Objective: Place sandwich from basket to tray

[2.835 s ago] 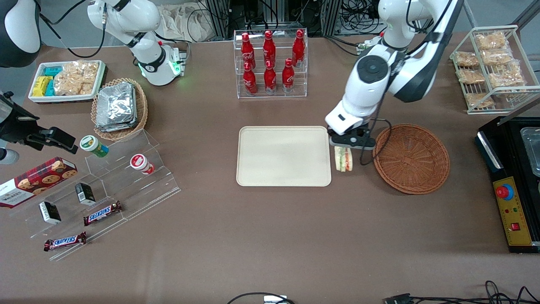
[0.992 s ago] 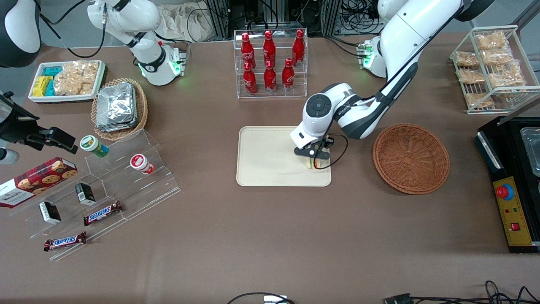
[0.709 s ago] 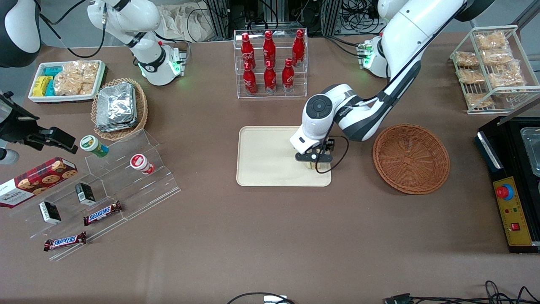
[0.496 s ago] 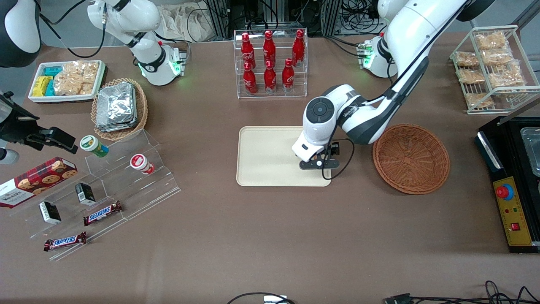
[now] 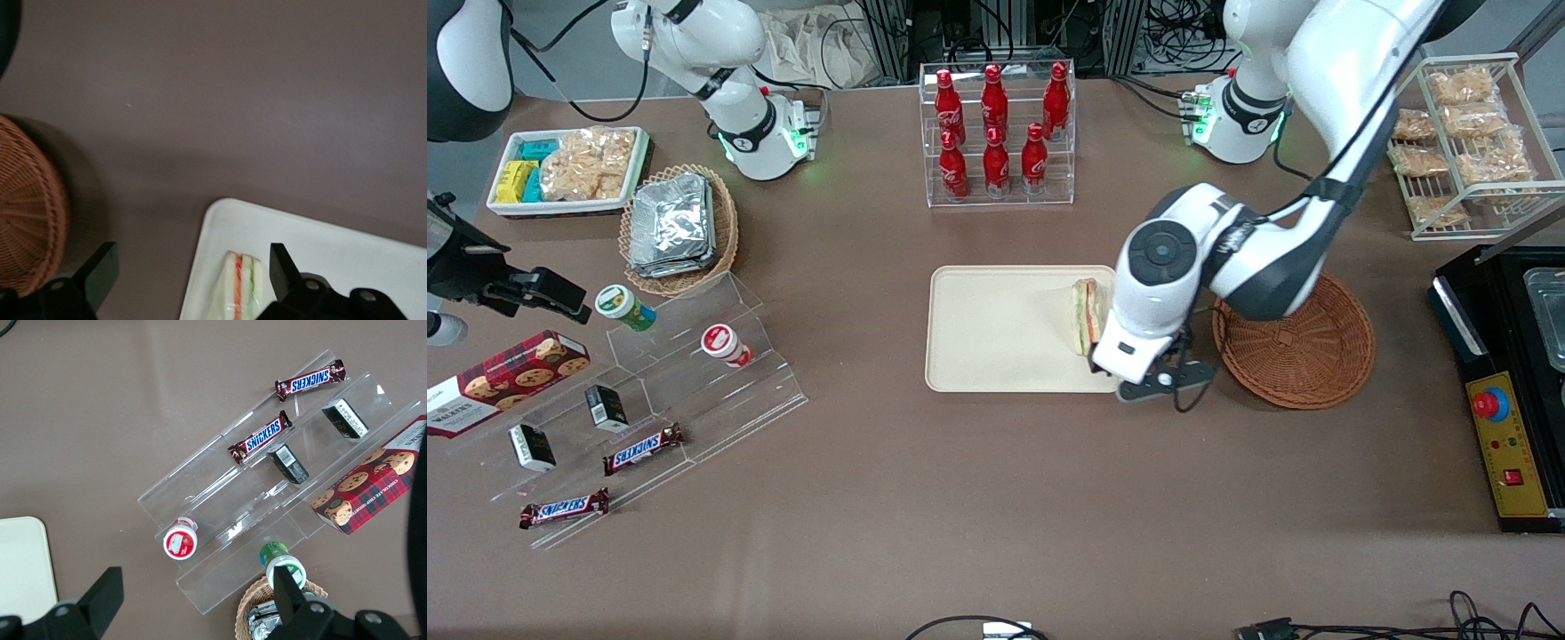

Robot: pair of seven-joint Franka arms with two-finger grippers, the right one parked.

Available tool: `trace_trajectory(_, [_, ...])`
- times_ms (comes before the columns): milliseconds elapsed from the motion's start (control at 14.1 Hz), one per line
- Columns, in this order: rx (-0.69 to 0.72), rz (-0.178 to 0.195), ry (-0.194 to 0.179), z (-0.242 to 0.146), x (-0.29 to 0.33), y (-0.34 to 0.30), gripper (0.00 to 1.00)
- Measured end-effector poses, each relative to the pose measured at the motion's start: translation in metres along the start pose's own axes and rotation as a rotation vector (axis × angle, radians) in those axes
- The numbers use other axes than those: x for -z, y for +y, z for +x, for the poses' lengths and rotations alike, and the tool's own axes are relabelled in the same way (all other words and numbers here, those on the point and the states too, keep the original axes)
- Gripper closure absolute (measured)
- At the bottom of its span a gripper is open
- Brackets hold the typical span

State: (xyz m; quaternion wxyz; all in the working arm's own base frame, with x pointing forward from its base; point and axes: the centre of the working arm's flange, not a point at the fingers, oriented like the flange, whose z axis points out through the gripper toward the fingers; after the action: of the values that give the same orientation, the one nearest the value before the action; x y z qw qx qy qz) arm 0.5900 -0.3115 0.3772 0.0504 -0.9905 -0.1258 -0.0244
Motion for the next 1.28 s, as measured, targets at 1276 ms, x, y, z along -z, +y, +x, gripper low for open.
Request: trace_trajectory(1276, [0.089, -0.089, -0.077, 0.079, 0.094, -0.158, 0.00])
